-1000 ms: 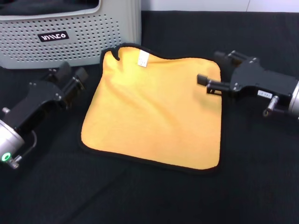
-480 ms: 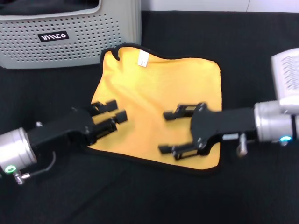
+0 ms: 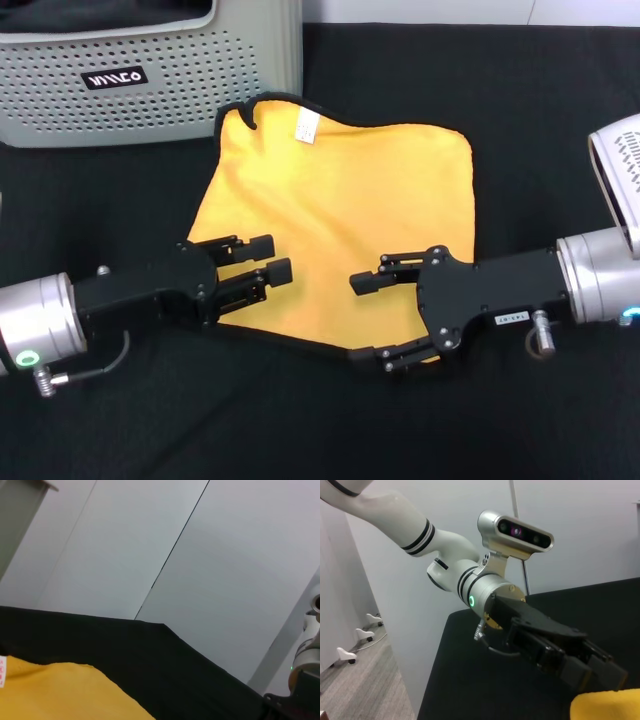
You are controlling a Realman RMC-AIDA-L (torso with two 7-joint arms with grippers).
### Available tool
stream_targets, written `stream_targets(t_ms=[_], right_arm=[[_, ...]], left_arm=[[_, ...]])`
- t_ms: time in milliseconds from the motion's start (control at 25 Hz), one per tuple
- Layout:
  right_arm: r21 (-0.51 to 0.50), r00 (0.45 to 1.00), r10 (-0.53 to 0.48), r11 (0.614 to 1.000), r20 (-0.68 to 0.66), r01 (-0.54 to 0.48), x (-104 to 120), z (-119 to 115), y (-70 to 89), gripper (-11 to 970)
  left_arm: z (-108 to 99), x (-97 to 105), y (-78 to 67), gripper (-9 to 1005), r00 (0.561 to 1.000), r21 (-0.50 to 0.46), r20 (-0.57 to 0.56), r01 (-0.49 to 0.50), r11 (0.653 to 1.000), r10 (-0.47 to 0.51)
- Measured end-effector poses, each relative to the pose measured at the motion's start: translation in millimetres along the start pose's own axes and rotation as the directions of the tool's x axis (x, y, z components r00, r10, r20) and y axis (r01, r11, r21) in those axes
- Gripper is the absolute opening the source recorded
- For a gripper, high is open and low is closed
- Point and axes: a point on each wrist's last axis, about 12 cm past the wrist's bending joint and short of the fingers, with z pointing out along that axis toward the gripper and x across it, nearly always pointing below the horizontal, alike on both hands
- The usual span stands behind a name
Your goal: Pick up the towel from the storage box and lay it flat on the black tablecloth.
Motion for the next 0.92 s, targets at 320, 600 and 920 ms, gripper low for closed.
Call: stream_targets(t_ms=[320, 600, 920], right_arm=[[-0.002, 1.000, -0.005, 1.000, -0.012, 0.005, 1, -1, 0.4, 813], [-0.010, 1.000, -0.001, 1.000, -0.009, 0.001, 2, -3, 2.1, 813], [-0.047, 1.000, 0.000, 0.999, 0.012, 0.001, 2, -13, 7.6, 813]], left_arm=[[3, -3, 0.7, 510, 1.000, 0.013, -0.011, 0.017, 1.000, -0.017], [3, -2, -0.4, 510, 0.999, 0.021, -0.020, 0.032, 0.999, -0.031], [3, 4, -3.0, 510, 0.999, 0.025, -0.031, 0.046, 0.999, -0.045]])
